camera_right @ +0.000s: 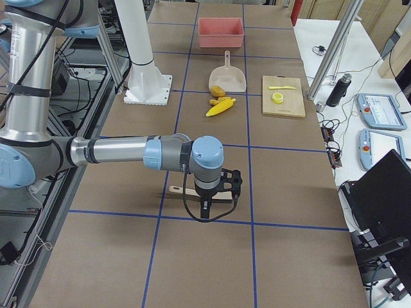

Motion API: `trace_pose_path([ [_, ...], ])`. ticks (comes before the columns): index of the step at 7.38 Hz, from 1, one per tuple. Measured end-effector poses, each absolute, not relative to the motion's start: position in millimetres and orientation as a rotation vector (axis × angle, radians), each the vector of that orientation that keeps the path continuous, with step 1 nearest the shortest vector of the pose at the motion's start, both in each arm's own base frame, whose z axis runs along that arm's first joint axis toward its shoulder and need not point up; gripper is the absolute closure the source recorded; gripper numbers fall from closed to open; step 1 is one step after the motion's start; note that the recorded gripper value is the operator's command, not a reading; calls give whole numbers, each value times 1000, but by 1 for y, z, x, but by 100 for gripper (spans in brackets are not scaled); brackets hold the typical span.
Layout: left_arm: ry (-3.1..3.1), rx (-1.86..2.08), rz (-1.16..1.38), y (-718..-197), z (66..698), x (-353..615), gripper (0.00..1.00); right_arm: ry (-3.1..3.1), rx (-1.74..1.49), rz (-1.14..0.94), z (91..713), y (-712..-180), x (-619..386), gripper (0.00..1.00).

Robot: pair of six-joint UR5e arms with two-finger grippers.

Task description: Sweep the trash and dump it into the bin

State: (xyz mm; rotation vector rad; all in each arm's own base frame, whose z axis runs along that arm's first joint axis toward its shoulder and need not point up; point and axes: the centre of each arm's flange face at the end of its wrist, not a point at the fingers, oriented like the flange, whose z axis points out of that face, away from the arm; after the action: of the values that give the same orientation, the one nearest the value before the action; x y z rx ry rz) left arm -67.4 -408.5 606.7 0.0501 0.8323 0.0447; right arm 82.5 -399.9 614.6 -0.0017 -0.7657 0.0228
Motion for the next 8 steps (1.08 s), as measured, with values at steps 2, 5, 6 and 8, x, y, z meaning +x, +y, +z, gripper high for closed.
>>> trace_pose_path([
  [2,843,68,90,-424,590,-52,1,-776,2,22,611,-399,82,0],
  [5,856,160,307,-490,512,27,1,-798,-21,36,614,-370,79,0],
  [6,865,211,402,-514,471,65,1,-800,-24,39,613,-362,79,0],
  [8,874,299,601,-542,389,158,1,-801,-19,40,608,-358,79,0],
])
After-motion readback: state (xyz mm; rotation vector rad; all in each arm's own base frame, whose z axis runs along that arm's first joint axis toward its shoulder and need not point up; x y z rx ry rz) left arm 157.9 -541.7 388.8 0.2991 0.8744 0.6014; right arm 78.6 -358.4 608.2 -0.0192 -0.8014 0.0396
